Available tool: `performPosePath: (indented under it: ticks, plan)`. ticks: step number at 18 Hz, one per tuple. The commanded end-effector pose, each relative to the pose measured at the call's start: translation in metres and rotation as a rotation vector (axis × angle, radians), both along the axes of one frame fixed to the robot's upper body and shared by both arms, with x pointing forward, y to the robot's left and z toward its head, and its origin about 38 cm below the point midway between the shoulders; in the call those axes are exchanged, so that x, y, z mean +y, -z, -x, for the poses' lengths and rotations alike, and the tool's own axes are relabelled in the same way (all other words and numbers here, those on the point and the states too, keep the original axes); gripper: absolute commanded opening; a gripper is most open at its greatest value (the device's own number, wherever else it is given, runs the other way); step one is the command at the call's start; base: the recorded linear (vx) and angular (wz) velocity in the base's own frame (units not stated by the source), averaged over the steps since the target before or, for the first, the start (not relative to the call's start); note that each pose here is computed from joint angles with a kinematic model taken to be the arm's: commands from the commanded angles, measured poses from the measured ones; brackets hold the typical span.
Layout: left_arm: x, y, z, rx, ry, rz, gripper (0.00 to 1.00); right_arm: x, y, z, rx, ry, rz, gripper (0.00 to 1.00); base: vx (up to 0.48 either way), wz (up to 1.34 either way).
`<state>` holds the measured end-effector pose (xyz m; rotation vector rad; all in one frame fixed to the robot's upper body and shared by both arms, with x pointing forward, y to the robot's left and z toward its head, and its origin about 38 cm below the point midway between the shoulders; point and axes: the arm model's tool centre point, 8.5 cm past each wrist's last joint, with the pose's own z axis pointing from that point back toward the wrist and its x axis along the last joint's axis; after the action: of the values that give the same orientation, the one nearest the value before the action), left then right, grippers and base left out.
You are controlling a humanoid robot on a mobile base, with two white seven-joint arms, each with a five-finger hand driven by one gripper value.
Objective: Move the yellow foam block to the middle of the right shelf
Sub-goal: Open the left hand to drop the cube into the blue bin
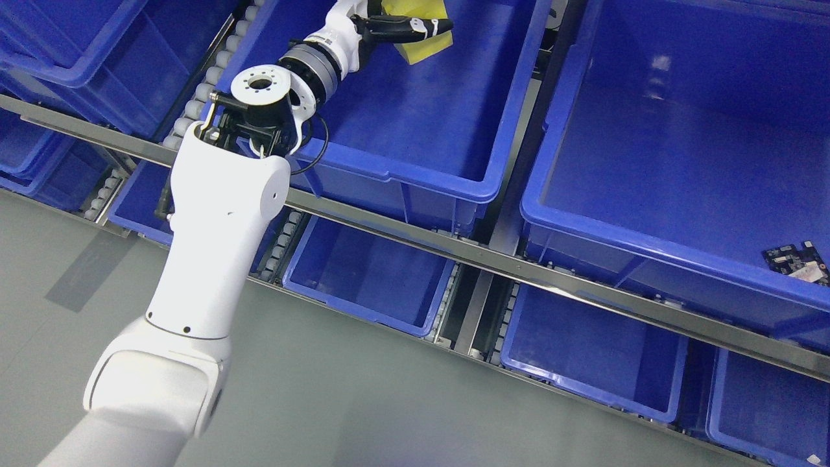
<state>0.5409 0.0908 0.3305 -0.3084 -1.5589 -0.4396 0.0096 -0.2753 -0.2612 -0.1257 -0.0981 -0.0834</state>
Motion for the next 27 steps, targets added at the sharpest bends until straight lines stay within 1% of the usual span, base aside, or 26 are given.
performPosePath:
  ticks: [1,2,3,6,9,11,13,14,16,18,20,22,27]
  plan:
    - [-0.002,0.011,-0.004,0.016,0.001,-0.048,1.0,-0.012,-0.001,-0.005,-0.015,-0.005,0.018,1.0,0.0,0.0]
    - [-0.001,0.005,-0.003,0.0,0.0,-0.039,1.0,-0.012,-0.001,-0.005,-0.015,-0.005,0.018,1.0,0.0,0.0]
    - [-0.002,-0.004,-0.001,-0.051,0.007,-0.018,1.0,-0.012,-0.001,-0.005,-0.015,-0.005,0.018,1.0,0.0,0.0]
    - [0.004,-0.042,0.009,-0.273,0.014,0.093,1.0,-0.012,-0.001,-0.005,-0.015,-0.005,0.018,1.0,0.0,0.0]
    - [0.03,-0.075,0.016,-0.42,-0.024,0.202,1.0,-0.012,-0.001,-0.005,-0.015,-0.005,0.018,1.0,0.0,0.0]
    - [0.052,-0.088,0.026,-0.509,-0.058,0.275,1.0,-0.012,-0.001,-0.005,-0.015,-0.005,0.018,1.0,0.0,0.0]
    - [0.067,-0.076,0.045,-0.53,-0.075,0.314,1.0,-0.012,-0.001,-0.005,-0.015,-0.005,0.018,1.0,0.0,0.0]
    - [0.068,-0.076,0.055,-0.552,-0.071,0.323,1.0,-0.012,-0.001,-0.005,-0.015,-0.005,0.018,1.0,0.0,0.0]
    - [0.068,-0.071,0.066,-0.563,-0.065,0.33,1.0,-0.012,-0.001,-0.005,-0.015,-0.005,0.018,1.0,0.0,0.0]
    - [0.068,-0.05,0.072,-0.528,-0.07,0.33,1.0,-0.012,-0.001,-0.005,-0.015,-0.005,0.018,1.0,0.0,0.0]
    - [0.064,-0.018,0.082,-0.473,-0.063,0.323,1.0,-0.012,-0.001,-0.005,-0.015,-0.005,0.018,1.0,0.0,0.0]
    - [0.061,-0.002,0.085,-0.442,-0.063,0.318,1.0,-0.012,-0.001,-0.005,-0.015,-0.003,0.018,1.0,0.0,0.0]
    - [0.062,-0.001,0.084,-0.426,-0.077,0.316,1.0,-0.012,-0.001,-0.005,-0.015,-0.003,0.018,1.0,0.0,0.0]
